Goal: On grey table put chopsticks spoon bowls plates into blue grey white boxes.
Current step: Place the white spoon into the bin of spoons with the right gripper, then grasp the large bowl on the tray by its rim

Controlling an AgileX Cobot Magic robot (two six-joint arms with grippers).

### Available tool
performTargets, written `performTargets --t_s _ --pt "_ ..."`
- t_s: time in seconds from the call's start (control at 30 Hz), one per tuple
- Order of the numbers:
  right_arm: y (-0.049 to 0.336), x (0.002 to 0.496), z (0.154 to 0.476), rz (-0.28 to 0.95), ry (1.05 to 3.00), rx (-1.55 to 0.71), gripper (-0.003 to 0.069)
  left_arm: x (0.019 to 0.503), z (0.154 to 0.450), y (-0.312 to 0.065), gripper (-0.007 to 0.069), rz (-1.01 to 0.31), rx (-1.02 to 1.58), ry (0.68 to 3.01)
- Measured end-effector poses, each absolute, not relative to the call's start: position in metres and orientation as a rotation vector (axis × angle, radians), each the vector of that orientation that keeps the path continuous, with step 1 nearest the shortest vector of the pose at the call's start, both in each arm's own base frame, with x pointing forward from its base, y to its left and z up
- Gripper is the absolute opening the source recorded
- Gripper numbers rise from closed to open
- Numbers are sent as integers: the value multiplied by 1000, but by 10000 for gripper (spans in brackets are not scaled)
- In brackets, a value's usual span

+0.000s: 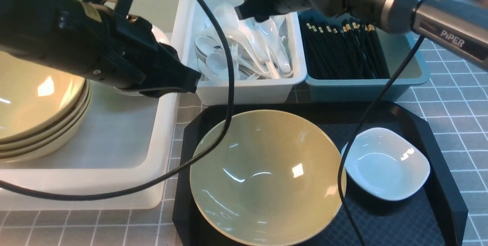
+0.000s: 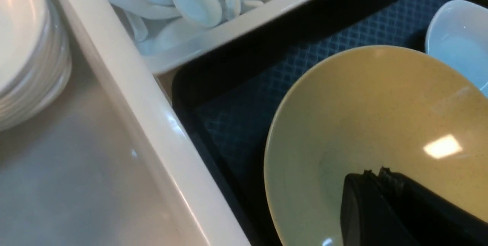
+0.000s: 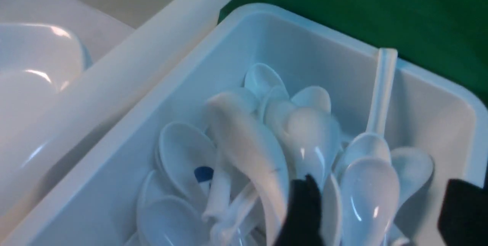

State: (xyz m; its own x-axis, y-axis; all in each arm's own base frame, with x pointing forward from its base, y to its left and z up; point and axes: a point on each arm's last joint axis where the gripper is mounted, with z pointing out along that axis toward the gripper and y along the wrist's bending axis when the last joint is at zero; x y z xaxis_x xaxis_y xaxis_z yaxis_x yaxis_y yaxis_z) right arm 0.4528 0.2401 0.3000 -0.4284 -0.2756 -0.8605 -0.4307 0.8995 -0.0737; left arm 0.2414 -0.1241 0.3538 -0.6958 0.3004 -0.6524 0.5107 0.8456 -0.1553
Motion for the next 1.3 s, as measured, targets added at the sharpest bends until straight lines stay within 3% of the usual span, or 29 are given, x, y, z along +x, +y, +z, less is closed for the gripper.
performTargets --t_s 0.07,0.2,0.3,0.33,0.47,0.63,0.83,1.0,1.07,1.13,1.17,1.2,1.3 --pt "234 446 310 154 2116 -513 607 242 356 -124 32 -434 591 2382" --pt "218 424 347 51 2204 -601 620 249 360 -129 127 -433 630 2412" --pt "202 398 373 -36 2291 -700 573 263 359 -140 274 -428 716 2457" --pt "201 396 374 -41 2299 -707 569 264 358 -141 284 -426 727 2458" --pt "183 363 390 -91 2398 -811 468 291 340 -171 477 -396 957 2493" --pt "171 319 384 31 2482 -882 367 316 304 -204 549 -305 1156 2495" --pt "148 257 367 68 2560 -972 262 340 256 -221 538 -161 1209 2514" --pt "133 230 351 54 2609 -1003 224 349 228 -225 490 -136 1208 2578" --pt "130 225 347 52 2615 -1007 223 349 219 -226 411 -146 1213 2615" --pt "128 223 345 52 2614 -1007 223 349 214 -227 296 -165 1201 2650" --pt "129 224 344 54 2607 -1004 223 349 212 -227 194 -164 1196 2660" --pt "129 224 344 55 2601 -1002 223 348 213 -227 159 -170 1202 2670" --pt "131 227 343 63 2573 -992 223 339 238 -227 40 -268 1104 2686"
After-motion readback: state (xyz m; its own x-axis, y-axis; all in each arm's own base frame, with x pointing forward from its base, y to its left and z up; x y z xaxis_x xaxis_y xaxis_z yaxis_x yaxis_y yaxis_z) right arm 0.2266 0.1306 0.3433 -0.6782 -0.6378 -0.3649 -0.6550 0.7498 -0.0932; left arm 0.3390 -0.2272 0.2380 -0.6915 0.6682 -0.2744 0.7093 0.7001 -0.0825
